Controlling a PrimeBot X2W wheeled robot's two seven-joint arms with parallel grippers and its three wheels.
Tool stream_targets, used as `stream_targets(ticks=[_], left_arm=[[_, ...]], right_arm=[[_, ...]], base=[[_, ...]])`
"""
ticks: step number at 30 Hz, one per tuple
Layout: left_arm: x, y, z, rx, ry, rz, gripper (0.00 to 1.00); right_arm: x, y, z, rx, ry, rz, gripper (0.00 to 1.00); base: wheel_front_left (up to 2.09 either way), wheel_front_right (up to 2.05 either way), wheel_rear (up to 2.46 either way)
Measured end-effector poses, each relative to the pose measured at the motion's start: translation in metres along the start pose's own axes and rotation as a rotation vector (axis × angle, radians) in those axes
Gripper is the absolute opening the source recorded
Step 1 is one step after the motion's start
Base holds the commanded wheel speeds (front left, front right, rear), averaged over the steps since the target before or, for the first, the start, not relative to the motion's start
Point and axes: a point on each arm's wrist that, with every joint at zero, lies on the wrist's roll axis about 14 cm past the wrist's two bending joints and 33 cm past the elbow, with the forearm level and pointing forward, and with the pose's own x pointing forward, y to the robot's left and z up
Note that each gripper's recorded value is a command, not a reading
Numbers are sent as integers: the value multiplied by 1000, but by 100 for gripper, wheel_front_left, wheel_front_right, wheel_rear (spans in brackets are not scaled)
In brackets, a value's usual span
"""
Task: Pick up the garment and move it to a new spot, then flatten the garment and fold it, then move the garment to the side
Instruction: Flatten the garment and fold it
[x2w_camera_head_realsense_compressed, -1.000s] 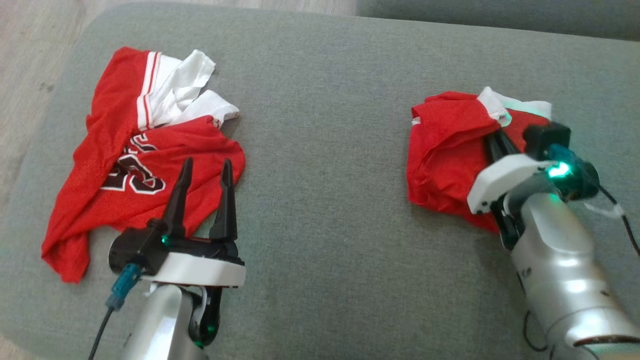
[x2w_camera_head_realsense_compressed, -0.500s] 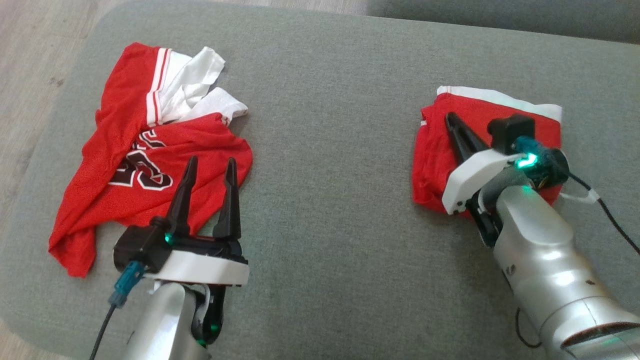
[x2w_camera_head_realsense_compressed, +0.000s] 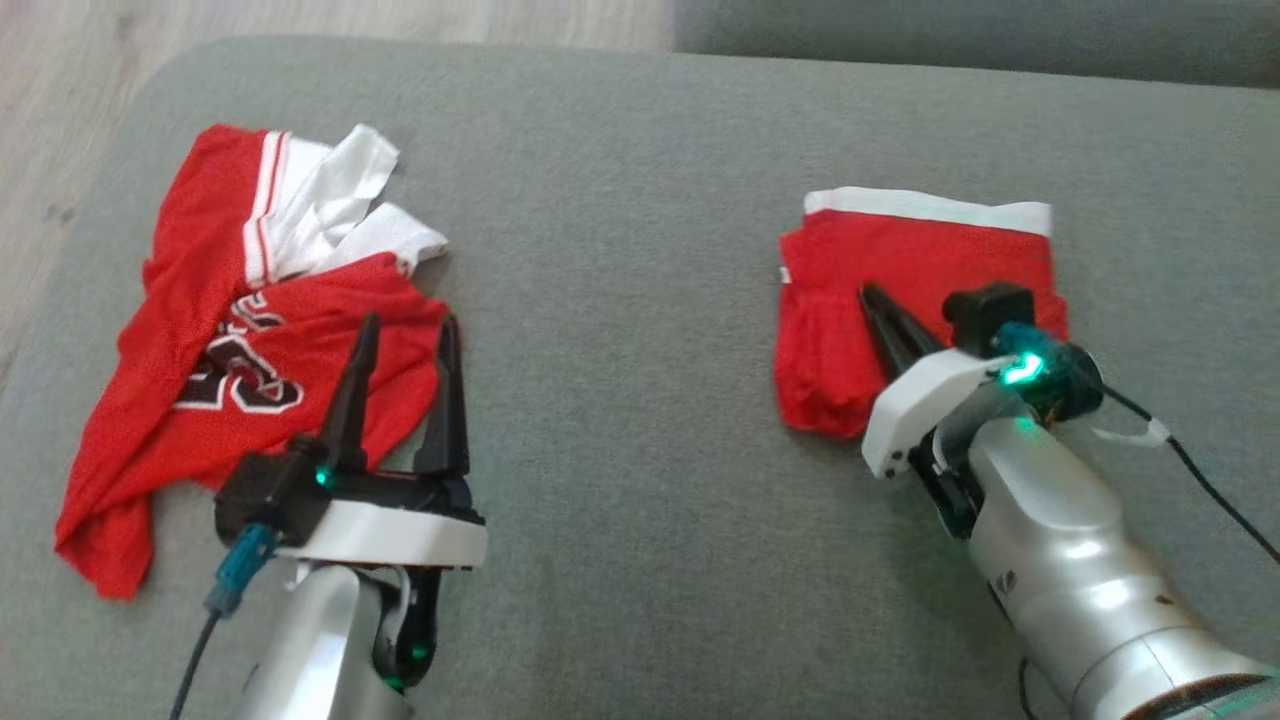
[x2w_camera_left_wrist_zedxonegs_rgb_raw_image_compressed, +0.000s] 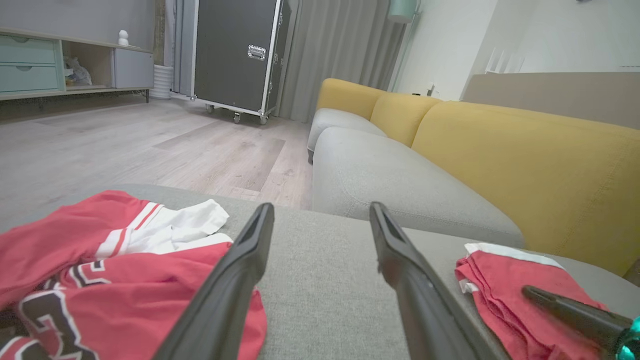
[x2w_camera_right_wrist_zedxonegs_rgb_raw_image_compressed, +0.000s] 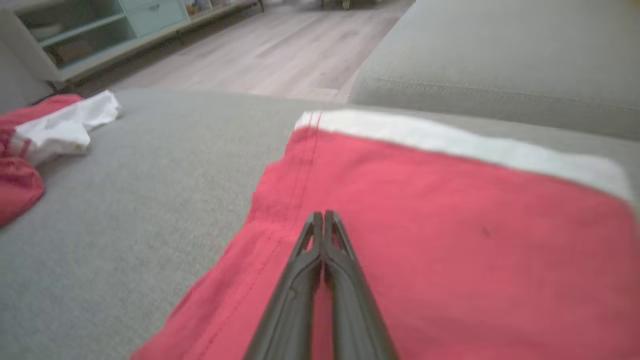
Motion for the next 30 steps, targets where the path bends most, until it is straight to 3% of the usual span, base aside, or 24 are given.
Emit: stream_targets(ticks=[9,17,23,24,25,30], left_arm=[[-2,-20,10,-13,-36,-51,100],[-7,-45,15,-23,-53,-112,100],[-8,-60,15,-27,-54,-150,100],[-8,-61,15,-28,-53,-154,100],[-8,-62,15,-28,-54,-157,100],[-9,-62,10,-29,-42,-157,100]], right_arm=[[-43,-47,68,10,-253,-165,0],[-113,-90,59,-3,-321,-358,0],[-158,-98,42,27,-354,-441,2],[-163,-98,39,39,-359,-449,74],[-168,-97,36,46,-360,-454,100],[-181,-92,17,105,-352,-468,100]], base=[[0,0,0],[0,0,0],[0,0,0],[0,0,0],[0,0,0],[0,0,0]])
